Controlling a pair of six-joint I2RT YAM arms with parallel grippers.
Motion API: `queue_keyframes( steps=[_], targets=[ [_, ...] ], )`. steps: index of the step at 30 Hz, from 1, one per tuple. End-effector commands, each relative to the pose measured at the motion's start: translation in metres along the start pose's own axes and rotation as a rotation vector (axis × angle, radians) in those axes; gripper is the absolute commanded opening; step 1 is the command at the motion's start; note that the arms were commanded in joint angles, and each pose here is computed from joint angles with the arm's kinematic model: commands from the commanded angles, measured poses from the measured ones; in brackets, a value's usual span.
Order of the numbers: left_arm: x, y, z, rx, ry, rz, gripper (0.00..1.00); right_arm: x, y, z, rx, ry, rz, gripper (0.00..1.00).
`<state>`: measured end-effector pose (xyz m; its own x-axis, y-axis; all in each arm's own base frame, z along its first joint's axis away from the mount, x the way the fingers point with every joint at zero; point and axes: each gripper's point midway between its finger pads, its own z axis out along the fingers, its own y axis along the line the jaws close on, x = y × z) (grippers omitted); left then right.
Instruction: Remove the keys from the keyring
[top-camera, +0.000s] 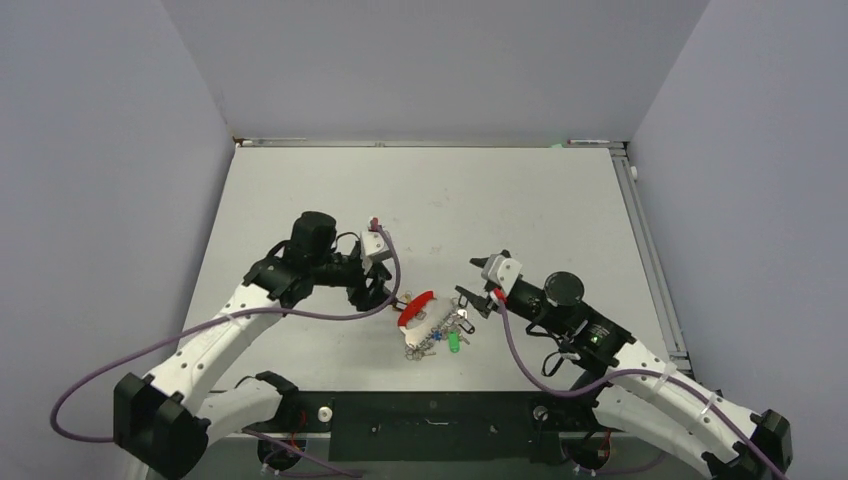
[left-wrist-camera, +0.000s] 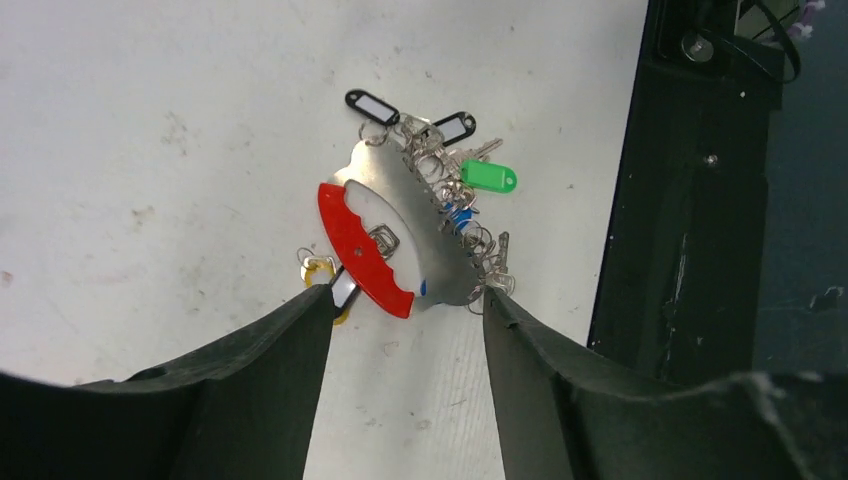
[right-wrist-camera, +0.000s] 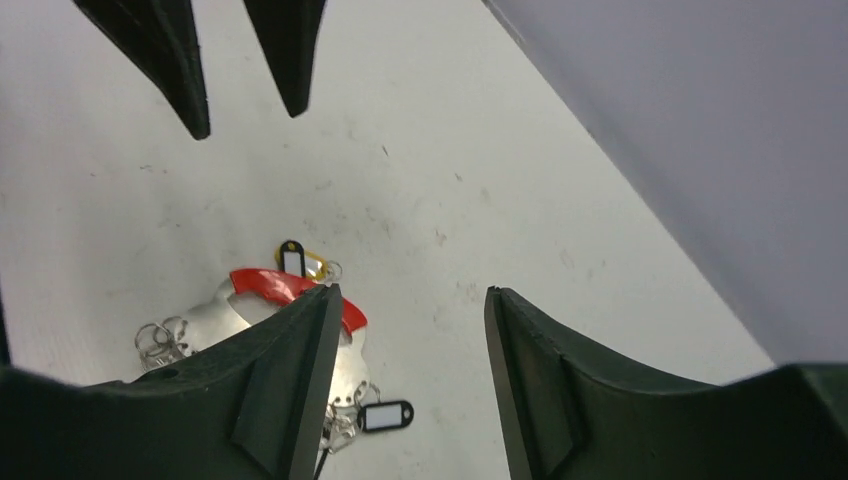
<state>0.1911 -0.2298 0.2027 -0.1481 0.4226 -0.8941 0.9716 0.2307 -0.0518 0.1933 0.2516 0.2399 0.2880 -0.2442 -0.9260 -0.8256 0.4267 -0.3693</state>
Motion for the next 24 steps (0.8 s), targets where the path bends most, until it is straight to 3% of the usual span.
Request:
queue_keyframes(
  steps=[1, 4, 8, 13, 17, 24],
  targets=[
    [-0.001, 0.026, 0.022, -0.025, -0.001, -0.216, 0.54, 0.052, -0.012, -0.006, 0.066, 0.175, 0.276, 0.56],
    [0.003, 0.040, 0.036, -0.031, 0.030, -0.261, 0.58, 0.088, -0.023, -0.011, 0.074, 0.284, 0.466, 0.60],
    [0.030, 0.053, 0.066, 0.059, 0.218, -0.449, 0.59, 0.122, -0.030, -0.017, 0.068, 0.390, 0.677, 0.64],
    [0.051, 0.066, 0.098, 0.189, 0.431, -0.665, 0.60, 0.152, -0.028, -0.020, 0.067, 0.480, 0.801, 0.64],
    [0.064, 0.077, 0.115, 0.184, 0.455, -0.689, 0.58, 0.154, -0.020, -0.020, 0.050, 0.475, 0.838, 0.61],
    [0.086, 0.062, 0.139, 0.236, 0.525, -0.758, 0.57, 0.168, 0.010, -0.014, -0.010, 0.501, 0.978, 0.57]
  ],
)
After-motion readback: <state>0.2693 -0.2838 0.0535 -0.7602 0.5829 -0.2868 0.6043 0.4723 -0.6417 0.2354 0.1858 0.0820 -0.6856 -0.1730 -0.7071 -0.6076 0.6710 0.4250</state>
